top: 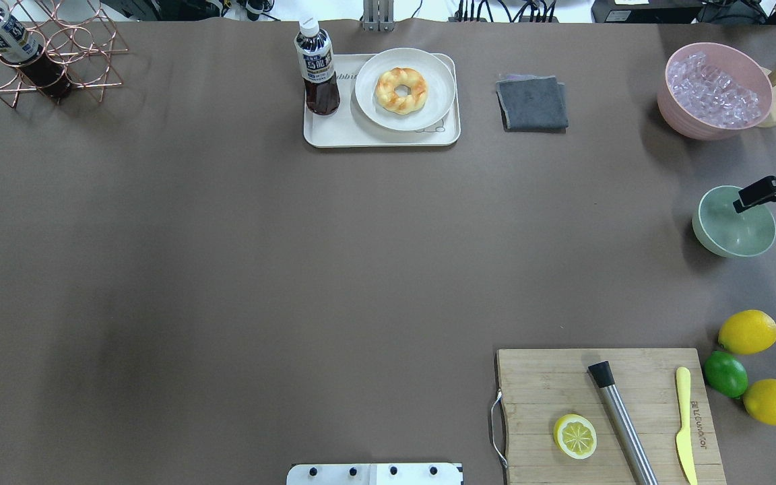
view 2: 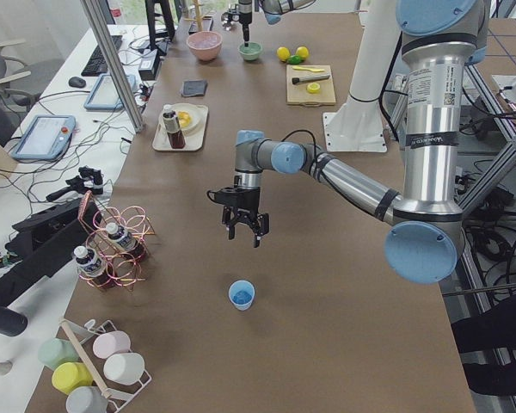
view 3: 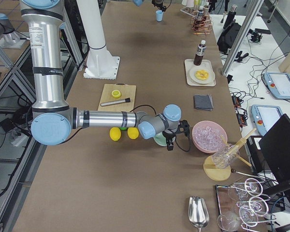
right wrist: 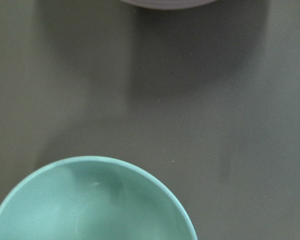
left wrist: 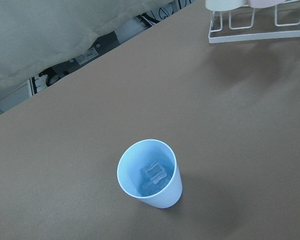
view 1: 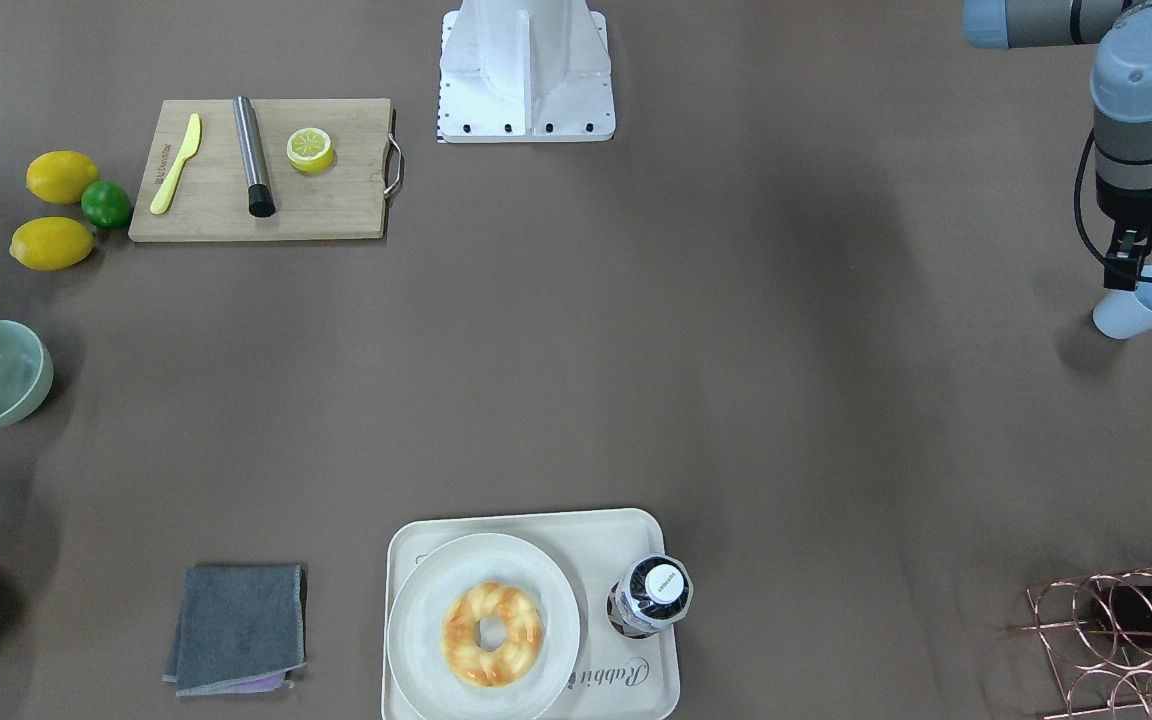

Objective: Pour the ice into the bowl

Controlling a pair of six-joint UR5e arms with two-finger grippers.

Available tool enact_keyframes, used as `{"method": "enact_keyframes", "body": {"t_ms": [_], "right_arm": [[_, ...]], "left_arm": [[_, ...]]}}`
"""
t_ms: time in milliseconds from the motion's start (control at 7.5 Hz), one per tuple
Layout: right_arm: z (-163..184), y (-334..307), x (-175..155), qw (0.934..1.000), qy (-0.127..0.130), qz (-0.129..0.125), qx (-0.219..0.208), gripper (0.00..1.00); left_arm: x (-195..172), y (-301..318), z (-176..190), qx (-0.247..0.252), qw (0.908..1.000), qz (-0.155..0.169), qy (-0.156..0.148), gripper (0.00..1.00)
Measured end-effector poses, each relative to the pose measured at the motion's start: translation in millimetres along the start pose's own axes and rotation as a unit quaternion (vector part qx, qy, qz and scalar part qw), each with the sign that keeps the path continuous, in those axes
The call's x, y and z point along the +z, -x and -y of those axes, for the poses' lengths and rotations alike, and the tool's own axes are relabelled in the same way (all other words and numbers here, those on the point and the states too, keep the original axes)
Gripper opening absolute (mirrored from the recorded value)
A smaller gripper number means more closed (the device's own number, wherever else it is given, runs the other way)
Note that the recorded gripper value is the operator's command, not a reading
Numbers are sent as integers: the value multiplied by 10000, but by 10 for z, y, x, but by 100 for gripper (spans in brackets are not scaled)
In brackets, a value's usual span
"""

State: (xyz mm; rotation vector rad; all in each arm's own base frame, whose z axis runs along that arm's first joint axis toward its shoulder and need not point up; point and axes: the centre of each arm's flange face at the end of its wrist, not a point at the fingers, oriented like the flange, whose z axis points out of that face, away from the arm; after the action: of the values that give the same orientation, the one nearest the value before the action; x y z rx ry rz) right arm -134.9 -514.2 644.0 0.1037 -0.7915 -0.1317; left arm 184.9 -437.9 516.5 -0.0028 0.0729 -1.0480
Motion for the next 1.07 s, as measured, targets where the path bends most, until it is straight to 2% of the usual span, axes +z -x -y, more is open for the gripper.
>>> {"method": "enact_keyframes", "body": {"t_ms": [133, 267, 400, 667, 1067], "right_arm": [[-54, -24, 35, 10000, 15, -4, -18, 41], [-82, -43, 80, 10000, 39, -32, -23, 14], [-95, -45, 114, 10000, 52, -57, -32, 0], [-102, -37, 132, 10000, 58, -62, -34, 0], [-61, 85, 40, 9999, 2, 47, -91, 0]], "left_arm": [[48, -82, -71, -101, 9995, 244, -148, 97], [85, -176, -106, -255, 9982, 468, -262, 97], [88, -256, -114, -391, 9961, 672, -411, 97], [159, -372, -113, -633, 9900, 1056, -683, 97], [363, -683, -172, -1060, 9802, 1253, -1110, 97]]}}
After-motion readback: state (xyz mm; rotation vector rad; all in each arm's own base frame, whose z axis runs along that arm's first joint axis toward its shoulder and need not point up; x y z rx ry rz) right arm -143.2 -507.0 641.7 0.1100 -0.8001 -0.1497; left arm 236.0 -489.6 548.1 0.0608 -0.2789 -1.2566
